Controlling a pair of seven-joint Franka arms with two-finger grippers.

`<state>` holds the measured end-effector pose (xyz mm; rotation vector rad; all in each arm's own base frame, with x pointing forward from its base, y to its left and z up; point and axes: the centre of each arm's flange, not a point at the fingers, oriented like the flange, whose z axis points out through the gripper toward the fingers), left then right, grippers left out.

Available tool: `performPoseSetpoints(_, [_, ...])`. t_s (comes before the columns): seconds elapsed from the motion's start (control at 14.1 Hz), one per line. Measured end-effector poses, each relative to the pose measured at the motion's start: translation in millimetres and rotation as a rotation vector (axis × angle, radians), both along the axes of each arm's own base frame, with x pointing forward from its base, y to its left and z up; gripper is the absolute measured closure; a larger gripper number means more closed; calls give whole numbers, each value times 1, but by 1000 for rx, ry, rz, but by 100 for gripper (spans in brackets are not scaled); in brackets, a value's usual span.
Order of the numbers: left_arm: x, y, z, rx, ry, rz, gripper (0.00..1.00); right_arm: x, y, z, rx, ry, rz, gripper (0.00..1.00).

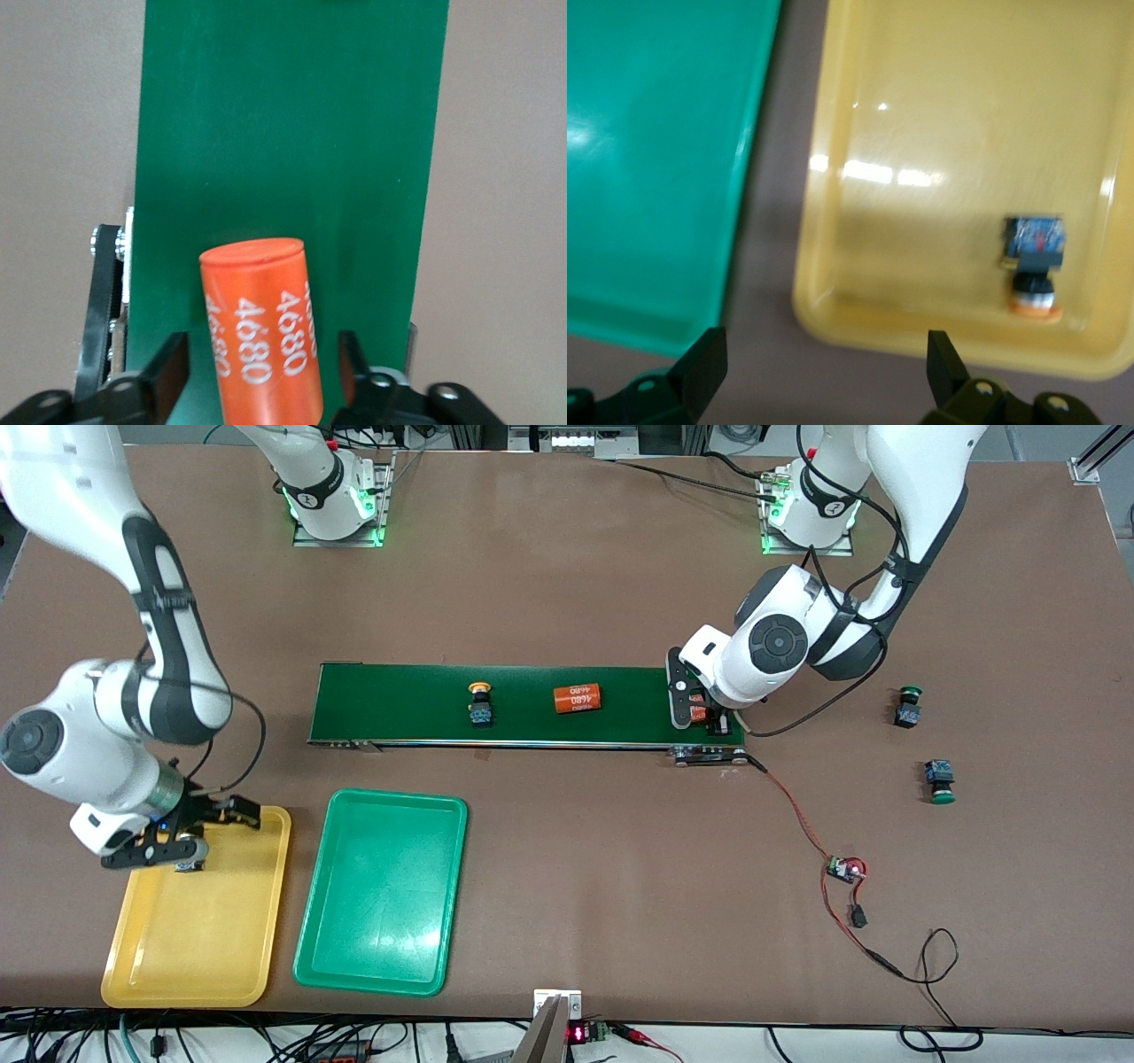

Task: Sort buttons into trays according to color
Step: 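Grasp the next button with the right gripper while the left gripper reaches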

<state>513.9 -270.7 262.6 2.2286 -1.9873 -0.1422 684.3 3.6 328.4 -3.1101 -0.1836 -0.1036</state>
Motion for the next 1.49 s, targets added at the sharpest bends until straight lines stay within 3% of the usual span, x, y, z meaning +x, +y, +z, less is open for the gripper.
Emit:
performPoseSetpoints(0.14, [5,0,14,-5,-33,5,1,-23,33,30,7,19,-20,0])
performPoseSetpoints(0.43, [31,30,80,4,-167,73,0,-67,104,53,18,36,-94,0])
performPoseSetpoints(0.57, [43,68,101,28,-196,169,0,-86,134,54,22,51,-143,0])
performPoseSetpoints(0.99, [75,193,107,74,-195,574,0,-136,230,35,18,90,-189,0])
performPoseSetpoints(1.35, [77,305,71,163,-133,949,0,-161,256,7,21,77,-160,0])
performPoseSetpoints(1.49, [74,356,44,198,-117,1049,0,-171,262,-6,25,69,-148,0])
